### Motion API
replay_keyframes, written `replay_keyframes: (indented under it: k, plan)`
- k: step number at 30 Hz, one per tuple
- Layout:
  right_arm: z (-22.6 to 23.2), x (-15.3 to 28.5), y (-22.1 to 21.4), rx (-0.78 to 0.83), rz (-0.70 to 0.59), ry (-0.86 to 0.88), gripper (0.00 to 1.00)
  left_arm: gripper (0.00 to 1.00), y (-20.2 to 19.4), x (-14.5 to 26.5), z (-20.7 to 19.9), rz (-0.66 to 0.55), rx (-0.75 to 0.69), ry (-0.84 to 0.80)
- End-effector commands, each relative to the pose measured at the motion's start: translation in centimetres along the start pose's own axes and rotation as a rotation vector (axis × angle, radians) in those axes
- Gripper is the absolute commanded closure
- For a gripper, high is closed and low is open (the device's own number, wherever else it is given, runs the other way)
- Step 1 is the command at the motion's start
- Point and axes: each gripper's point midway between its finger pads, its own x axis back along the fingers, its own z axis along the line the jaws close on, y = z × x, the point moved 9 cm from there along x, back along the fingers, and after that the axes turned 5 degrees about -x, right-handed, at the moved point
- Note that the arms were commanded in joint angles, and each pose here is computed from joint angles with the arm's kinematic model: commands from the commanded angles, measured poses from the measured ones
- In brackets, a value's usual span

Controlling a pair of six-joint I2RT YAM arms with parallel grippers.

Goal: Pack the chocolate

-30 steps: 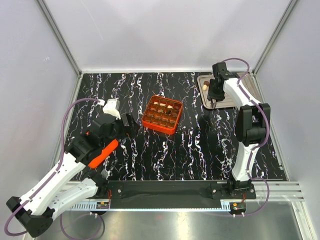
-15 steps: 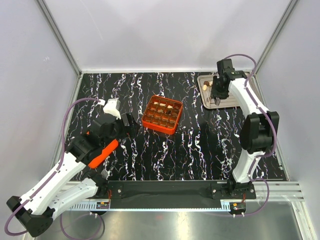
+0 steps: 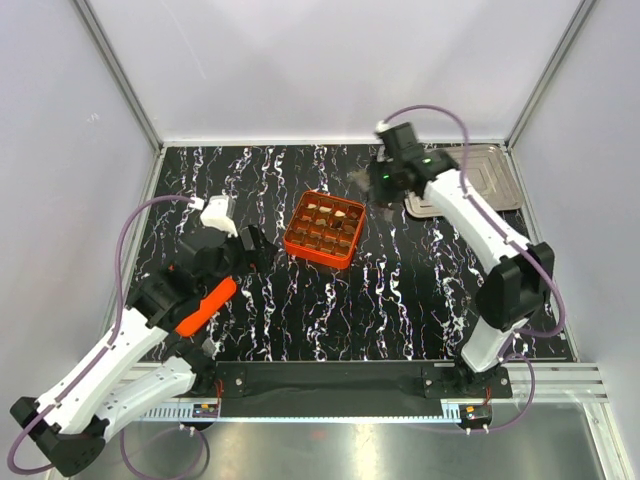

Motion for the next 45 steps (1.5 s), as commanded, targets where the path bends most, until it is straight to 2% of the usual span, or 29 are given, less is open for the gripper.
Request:
replay_keyframes:
  k: [1,5,9,16,32,39,45]
  plan:
    - [5.9,1.6,-0.5,0.030,-0.032,0.192,0.63,0.01,2.2,1.4,-0.2,-0.109,0.018,-0.002]
    - [10.4,0.1,-3.3,0.095,0.041,0.279,0.62,0.01,2.2,2.0,0.2,-0.136,0.027,0.017]
    - [12.1,-0.5,-4.4,0.126,0.057,0.284,0.62,0.01,2.2,2.4,0.4,-0.153,0.035,0.019]
    - [12.6,-1.3,-5.1,0.134,0.081,0.301,0.62,0.01,1.9,2.2,0.5,-0.146,0.033,0.025]
    - [11.6,-2.5,-7.2,0.151,0.115,0.213,0.57,0.01,1.7,1.6,0.2,-0.129,0.037,0.010]
    - [12.0,-1.8,-6.0,0.160,0.070,0.224,0.53,0.01,1.9,1.7,0.2,-0.130,0.034,0.008]
    - [12.1,0.6,-3.6,0.206,-0.021,0.178,0.53,0.01,1.8,1.6,0.2,-0.127,0.031,0.011]
